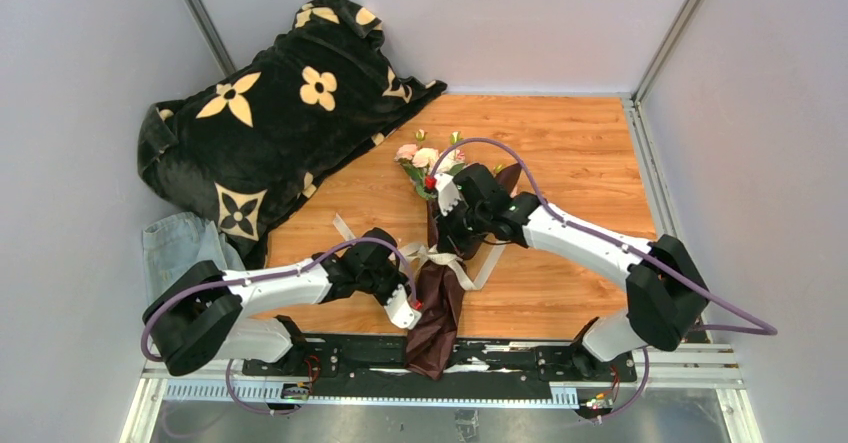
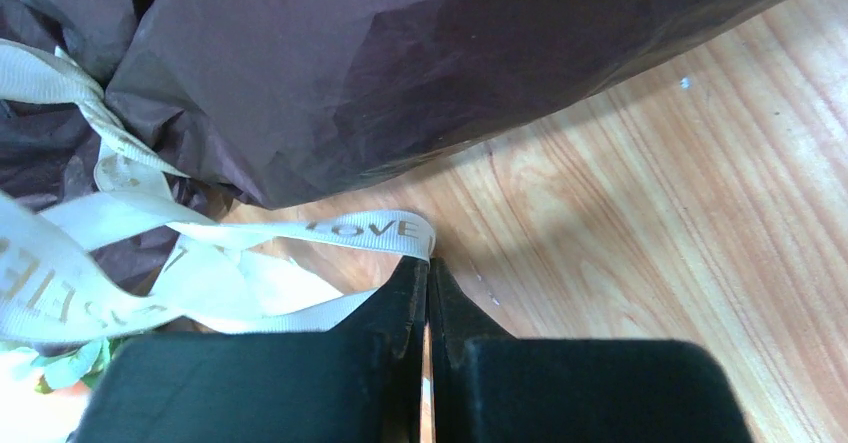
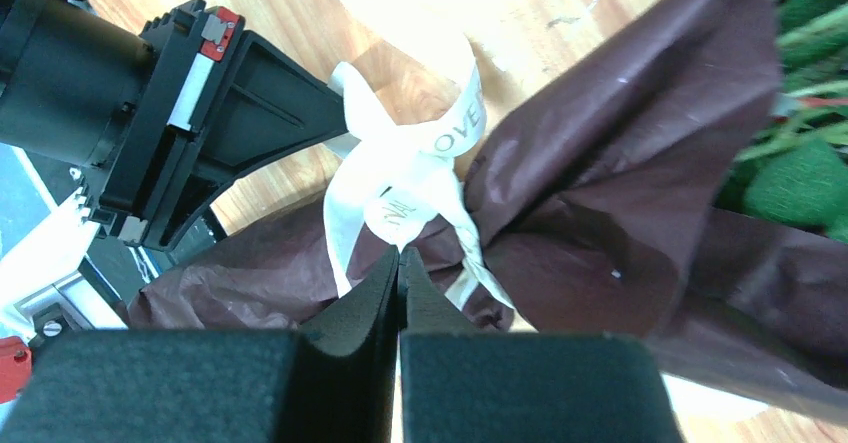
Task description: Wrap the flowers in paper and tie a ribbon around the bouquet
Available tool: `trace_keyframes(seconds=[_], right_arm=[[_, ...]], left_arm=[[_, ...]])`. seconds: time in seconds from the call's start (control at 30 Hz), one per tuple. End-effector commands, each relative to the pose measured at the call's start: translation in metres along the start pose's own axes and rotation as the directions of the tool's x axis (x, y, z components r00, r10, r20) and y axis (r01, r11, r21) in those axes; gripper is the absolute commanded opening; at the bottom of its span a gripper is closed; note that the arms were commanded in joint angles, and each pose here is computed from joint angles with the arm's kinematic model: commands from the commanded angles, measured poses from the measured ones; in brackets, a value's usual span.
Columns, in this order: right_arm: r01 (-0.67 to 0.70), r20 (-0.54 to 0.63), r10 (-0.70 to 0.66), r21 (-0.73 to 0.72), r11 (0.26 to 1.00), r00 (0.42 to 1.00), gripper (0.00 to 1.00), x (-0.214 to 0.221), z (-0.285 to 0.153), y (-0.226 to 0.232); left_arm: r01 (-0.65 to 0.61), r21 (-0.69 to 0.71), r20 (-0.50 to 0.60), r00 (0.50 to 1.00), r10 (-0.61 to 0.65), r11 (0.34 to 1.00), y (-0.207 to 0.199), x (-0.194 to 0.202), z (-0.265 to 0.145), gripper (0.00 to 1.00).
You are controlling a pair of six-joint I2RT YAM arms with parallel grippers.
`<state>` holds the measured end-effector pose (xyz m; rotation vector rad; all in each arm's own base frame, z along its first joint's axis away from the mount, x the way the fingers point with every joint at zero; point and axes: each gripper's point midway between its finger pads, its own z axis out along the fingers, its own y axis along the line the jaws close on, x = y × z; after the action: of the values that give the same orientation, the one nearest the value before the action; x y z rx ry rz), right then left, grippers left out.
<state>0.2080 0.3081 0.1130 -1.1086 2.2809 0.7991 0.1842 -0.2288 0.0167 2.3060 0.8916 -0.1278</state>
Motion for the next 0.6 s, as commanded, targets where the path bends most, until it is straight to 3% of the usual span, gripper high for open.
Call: trace_keyframes(seconds=[0.0, 0.17, 0.57], right_arm=[[-0.049, 0.026, 0.047, 0.062, 0.997, 0.999, 0.00, 0.005, -0.013, -0.018], [-0.063, 0.030, 0.061, 0.079, 0.995, 0.998, 0.00, 0.007, -0.014, -0.025], [-0.187, 0.121, 0.169, 0.155, 0.970, 0.978, 0.00, 0.016, -0.037, -0.058]], left_arm=[[0.010, -0.044, -0.029, 1.000, -0.011, 0.999, 0.008, 0.003, -0.004, 0.00], [0.032, -0.076, -0.036, 0.999, -0.035, 0.997, 0.020, 0.002, -0.011, 0.00], [0.051, 0.029, -0.030, 0.998, -0.050, 0.998, 0.000, 0.000, -0.018, 0.00]])
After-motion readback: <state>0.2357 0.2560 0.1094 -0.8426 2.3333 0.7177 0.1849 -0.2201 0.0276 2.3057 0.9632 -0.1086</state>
